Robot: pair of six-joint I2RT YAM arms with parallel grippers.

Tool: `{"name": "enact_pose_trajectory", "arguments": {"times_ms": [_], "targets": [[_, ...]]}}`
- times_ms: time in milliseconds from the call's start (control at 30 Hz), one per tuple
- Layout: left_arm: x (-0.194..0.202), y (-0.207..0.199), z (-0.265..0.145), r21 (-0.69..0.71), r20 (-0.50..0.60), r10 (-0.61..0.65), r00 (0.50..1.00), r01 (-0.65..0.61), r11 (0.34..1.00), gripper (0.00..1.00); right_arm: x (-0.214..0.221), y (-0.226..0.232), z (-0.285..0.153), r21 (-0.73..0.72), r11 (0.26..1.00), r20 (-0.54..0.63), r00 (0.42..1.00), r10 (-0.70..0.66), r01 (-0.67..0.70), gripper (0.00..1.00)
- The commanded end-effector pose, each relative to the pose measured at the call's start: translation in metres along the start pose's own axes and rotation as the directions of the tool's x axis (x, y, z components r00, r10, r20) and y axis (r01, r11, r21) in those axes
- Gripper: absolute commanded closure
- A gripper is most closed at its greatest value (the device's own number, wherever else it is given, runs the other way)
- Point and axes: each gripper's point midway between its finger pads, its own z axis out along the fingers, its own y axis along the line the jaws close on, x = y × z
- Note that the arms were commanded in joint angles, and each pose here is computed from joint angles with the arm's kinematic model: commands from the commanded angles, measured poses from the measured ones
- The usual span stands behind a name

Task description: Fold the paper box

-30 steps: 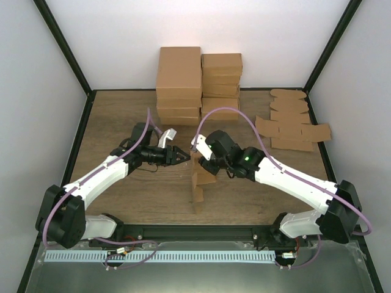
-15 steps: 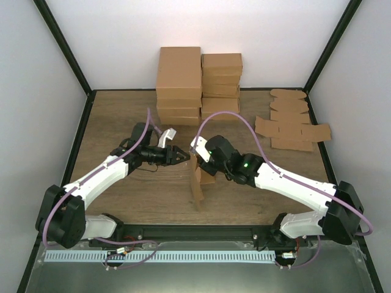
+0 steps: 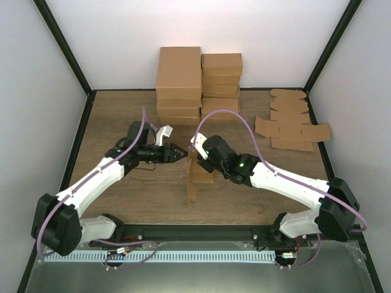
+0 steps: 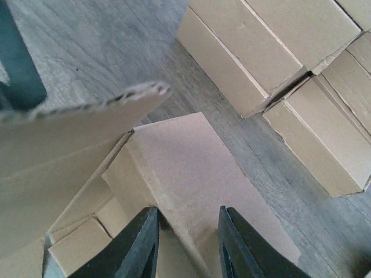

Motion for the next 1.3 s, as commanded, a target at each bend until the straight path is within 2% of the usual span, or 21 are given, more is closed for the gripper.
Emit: {"name": "enact_pose_trajectory", "arguments": {"times_ms": [0,367,533,767,1000,1267], "targets": [[-0.020,-0.015,-0.025,-0.065,0.096,0.085,0.992,-0.079,0.995,0.46,0.009,0.004,0.013,0.002,0.999,-0.062,0.997,0.041,-0.041,0.70],[-0.013,-0.015,-0.048,-0.135,0.123,0.116,0.986,-0.099,0.986,0.45,0.033,-0.008,0.032,-0.048,0.977,-0.179,0.964,0.197,-0.209,0.73],[-0.008,-0.013,-0.047,-0.139,0.104,0.116,0.988,-0.101,0.985,0.45,0.059,-0.014,0.037,-0.043,0.948,-0.245,0.923,0.296,-0.315,0.78],[0.003,-0.008,-0.045,-0.145,0.064,0.118,0.991,-0.108,0.984,0.45,0.100,0.002,0.043,-0.033,0.903,-0.314,0.862,0.398,-0.429,0.82],[0.012,-0.007,-0.050,-0.172,-0.001,0.160,0.987,-0.158,0.972,0.45,0.117,0.016,0.043,-0.034,0.837,-0.322,0.799,0.508,-0.546,0.82],[0.005,-0.010,-0.059,-0.218,0.001,0.198,0.980,-0.193,0.957,0.42,0.130,0.018,0.041,-0.007,0.815,-0.323,0.773,0.546,-0.579,0.82]]}}
